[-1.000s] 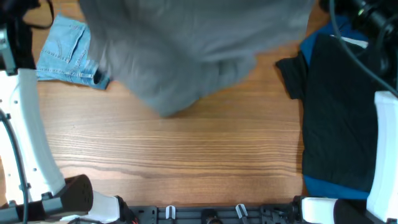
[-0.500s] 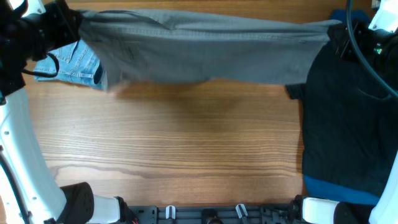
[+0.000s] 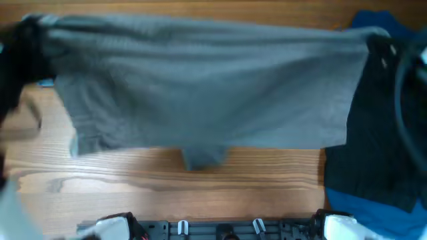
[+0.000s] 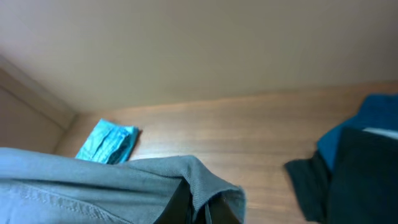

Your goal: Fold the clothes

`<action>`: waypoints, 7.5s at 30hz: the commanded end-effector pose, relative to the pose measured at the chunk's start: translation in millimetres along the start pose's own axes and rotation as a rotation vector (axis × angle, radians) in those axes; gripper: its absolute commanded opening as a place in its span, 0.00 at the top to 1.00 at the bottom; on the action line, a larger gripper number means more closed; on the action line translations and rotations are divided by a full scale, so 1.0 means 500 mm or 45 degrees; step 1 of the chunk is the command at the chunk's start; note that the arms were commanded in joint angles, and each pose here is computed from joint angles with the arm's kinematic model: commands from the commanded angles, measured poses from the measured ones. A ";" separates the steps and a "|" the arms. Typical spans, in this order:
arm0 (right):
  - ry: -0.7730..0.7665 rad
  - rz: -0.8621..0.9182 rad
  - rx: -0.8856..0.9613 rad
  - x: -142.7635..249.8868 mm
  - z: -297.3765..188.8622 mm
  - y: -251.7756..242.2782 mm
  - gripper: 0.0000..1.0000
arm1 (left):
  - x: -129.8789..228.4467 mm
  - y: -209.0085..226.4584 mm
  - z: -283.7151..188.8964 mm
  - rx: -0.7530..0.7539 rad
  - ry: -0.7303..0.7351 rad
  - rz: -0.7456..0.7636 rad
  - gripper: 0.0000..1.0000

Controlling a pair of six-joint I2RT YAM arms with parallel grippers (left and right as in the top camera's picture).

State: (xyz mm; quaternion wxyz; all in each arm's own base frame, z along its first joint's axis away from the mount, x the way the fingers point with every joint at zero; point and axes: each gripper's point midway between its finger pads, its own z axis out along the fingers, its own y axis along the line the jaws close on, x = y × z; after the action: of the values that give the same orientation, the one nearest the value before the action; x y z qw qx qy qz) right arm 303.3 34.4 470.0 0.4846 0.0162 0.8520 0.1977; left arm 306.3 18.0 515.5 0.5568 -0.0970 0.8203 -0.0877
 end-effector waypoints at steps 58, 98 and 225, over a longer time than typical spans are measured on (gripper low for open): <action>0.904 0.294 0.617 0.358 0.237 -0.336 0.95 | 0.723 0.069 0.161 -0.271 1.709 -0.283 0.96; 0.383 -0.019 -0.124 0.304 0.769 -0.170 0.48 | 0.677 0.299 0.468 -0.830 0.908 -0.202 0.00; 0.613 0.033 0.099 0.378 0.625 -0.235 0.96 | 0.723 0.282 0.442 -0.192 1.325 -0.306 0.96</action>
State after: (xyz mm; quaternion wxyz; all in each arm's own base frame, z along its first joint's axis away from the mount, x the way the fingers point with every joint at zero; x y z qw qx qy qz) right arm 476.1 82.7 81.7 0.2013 -0.0039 0.9594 0.1975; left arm 354.8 48.0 28.0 -0.0085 -0.1792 0.9755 -0.1276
